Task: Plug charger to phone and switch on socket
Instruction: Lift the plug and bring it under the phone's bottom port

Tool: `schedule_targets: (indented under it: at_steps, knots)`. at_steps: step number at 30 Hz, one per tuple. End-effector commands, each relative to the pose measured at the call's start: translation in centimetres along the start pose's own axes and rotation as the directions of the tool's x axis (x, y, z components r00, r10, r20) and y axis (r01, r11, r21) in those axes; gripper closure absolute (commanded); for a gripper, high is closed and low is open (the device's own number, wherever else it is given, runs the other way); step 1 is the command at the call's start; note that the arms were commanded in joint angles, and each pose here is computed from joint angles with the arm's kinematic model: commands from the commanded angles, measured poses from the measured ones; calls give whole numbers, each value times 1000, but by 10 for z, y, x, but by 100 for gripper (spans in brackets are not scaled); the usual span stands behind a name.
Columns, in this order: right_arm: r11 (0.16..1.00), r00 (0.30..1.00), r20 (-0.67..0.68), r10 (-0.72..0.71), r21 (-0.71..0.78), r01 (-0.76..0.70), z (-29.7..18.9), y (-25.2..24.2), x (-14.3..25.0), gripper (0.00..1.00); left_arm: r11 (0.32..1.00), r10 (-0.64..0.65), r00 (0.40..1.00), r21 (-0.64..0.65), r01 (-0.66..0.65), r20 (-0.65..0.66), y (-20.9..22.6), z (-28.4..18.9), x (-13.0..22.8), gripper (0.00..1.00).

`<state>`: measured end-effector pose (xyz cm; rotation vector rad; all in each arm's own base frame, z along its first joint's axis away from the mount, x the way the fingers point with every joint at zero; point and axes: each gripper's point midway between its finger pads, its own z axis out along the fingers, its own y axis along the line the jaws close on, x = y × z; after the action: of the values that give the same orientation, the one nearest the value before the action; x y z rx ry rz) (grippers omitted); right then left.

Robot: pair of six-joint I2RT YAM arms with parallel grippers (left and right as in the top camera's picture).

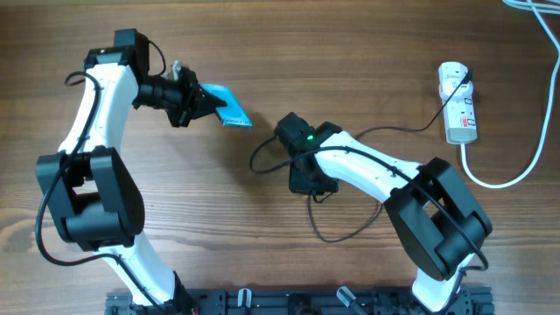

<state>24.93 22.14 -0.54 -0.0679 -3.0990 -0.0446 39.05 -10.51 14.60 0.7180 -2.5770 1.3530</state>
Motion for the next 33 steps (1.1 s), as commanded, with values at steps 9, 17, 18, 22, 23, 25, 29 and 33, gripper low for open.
schedule_targets:
  at_steps: [9,17,18,22,23,25,29,33]
  knots:
    - [890,957,204,-205,-367,269,-141,43,24,96,805,506,862,372,-462,-24,-76,0,47,96]
    - [852,928,315,-197,-414,321,-194,30,41,96,733,620,784,383,-562,-35,-97,20,73,96]
    - [850,928,321,-191,-419,320,-195,32,40,96,719,640,768,376,-584,-32,-100,21,78,96]
    - [842,930,339,-143,-451,294,-201,39,33,96,729,649,760,310,-610,-33,-105,26,86,96]
    - [833,924,357,-139,-462,304,-204,42,30,96,730,652,757,303,-613,-38,-106,27,91,96]
    - [799,912,385,-140,-501,334,-213,53,26,95,719,666,745,308,-623,-48,-110,30,100,96]
    - [786,909,394,-137,-515,342,-216,57,25,95,710,678,733,313,-631,-61,-112,35,107,96]
    - [787,908,395,-135,-514,341,-216,57,25,95,708,681,730,314,-633,-64,-113,36,109,96]
